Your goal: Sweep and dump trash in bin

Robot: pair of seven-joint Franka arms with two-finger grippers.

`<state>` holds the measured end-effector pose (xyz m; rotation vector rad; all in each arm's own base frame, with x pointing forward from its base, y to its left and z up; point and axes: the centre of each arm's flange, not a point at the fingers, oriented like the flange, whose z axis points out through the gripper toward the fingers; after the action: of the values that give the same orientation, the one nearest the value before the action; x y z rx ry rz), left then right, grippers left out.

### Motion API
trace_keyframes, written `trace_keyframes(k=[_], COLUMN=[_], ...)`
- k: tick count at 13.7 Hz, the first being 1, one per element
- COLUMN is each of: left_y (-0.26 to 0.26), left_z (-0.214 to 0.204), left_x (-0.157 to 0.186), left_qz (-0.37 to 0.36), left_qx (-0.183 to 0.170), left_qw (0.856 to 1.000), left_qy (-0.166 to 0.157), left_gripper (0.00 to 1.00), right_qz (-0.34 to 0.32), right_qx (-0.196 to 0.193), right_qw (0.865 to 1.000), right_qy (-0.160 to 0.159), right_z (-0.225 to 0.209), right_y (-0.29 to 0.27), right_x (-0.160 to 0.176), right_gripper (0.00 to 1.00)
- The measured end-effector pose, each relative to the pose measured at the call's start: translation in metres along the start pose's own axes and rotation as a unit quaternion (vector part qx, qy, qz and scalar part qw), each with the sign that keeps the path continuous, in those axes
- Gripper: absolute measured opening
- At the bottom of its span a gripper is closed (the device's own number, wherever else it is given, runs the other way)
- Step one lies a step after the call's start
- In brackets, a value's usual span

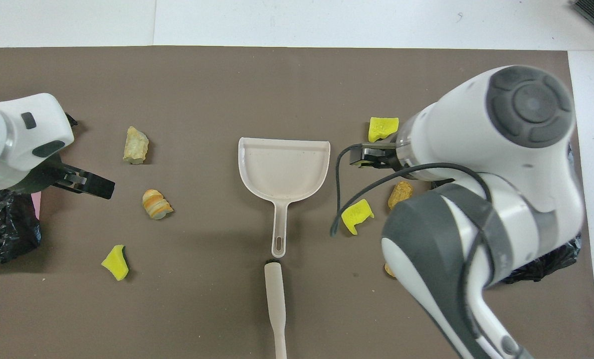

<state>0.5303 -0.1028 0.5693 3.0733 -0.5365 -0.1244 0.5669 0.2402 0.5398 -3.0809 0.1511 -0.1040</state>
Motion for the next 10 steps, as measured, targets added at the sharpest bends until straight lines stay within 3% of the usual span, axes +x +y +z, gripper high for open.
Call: trace_keyframes(k=[6, 10], left_y=[0.053, 0.081], left_z=[0.080, 0.140], left_x=[-0.007, -0.026], left_qz=[0.048, 0.071], left_qx=[-0.002, -0.004], left_qw=[0.998, 0.997], left_qy=[-0.033, -0.032], left_gripper=[1.00, 1.00], right_qz=[-0.001, -0.009], right_qx=[-0.001, -0.010], right_qw=[1.000, 1.000], right_qy=[-0.006, -0.018], right_z=[0.090, 0.135], right_y=[-0.103, -0.157], right_x=[-0.027, -0.057], right_gripper=[1.00, 1.00])
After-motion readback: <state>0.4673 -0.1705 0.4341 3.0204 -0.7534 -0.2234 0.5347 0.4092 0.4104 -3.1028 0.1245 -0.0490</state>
